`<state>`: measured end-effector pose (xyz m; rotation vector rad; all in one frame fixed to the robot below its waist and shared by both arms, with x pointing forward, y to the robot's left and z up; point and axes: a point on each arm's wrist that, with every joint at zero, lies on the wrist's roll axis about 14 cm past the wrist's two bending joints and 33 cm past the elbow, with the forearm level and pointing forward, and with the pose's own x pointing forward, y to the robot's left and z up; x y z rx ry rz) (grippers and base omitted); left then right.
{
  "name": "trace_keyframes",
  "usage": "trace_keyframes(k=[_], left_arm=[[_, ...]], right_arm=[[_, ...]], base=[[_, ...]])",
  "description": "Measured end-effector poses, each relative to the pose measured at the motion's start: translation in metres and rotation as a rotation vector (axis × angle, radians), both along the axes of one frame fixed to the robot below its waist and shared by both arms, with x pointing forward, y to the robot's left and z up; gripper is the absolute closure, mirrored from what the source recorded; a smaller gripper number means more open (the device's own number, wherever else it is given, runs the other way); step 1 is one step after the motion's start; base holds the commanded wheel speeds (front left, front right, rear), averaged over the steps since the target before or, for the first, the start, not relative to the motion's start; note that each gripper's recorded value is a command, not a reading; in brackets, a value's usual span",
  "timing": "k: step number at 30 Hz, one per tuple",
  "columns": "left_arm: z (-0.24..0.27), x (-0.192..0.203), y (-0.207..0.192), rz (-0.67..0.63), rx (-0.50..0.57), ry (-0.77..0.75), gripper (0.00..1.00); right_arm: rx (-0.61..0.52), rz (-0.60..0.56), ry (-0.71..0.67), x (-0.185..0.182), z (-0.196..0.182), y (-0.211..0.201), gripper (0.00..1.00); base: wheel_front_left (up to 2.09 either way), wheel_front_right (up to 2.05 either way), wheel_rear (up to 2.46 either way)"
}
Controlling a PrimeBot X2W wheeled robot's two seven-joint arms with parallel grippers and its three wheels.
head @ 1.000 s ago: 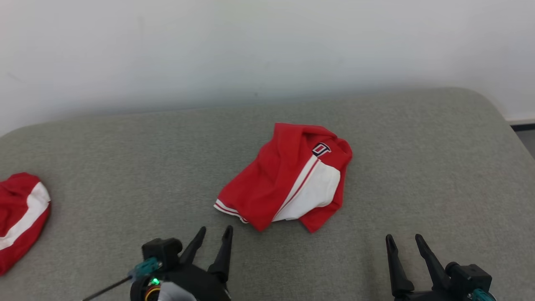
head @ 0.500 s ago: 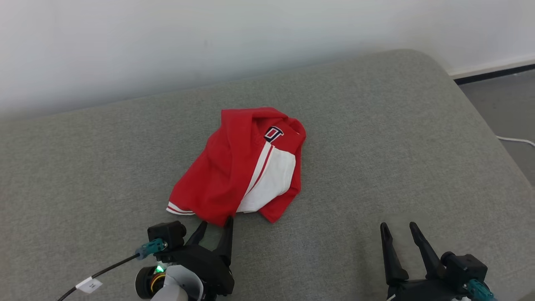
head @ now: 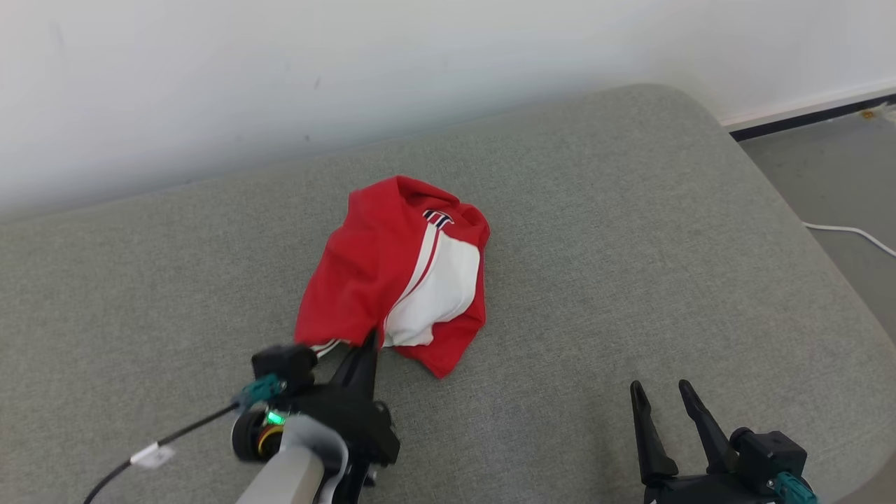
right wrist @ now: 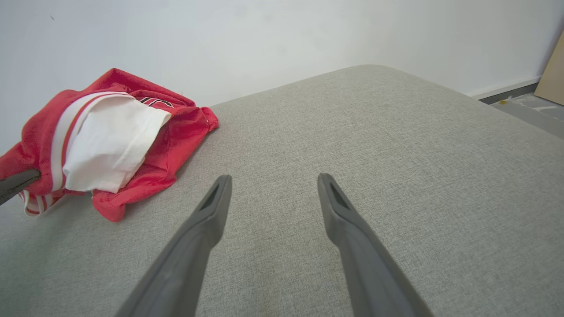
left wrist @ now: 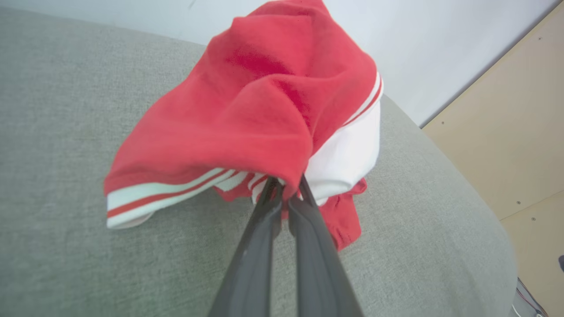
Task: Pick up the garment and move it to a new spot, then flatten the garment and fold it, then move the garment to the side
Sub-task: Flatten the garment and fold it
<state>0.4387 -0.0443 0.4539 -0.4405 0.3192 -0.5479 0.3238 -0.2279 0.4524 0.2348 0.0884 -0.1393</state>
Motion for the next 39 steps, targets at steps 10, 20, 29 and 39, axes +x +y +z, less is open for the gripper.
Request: trace_keyframes(k=[10,20,29,39], left_arm=[[0.123,0.001,-0.067,-0.207,-0.094,-0.326,1.00],[0.253,-0.035,-0.114,-0.382,-0.316,-0.587,1.00],[0.348,-0.072,-0.120,-0.492,-0.542,-0.716,1.00],[0.227,0.030,-0.048,-0.104,-0.360,-0.447,1.00]], right_arm=[[-0.004,0.003,-0.019,-0.004,0.007,0.001,0.00],[-0.005,-0.009,-0.027,-0.007,0.010,-0.003,0.00],[0.008,0.018,-0.013,-0.002,0.005,0.007,0.00],[0.025,0.060,0.006,0.013,-0.004,0.020,0.00]], base=[[0.00,0.00,0.00],[0.00,0.00,0.00],[0.00,0.00,0.00],[0.00,0.00,0.00]])
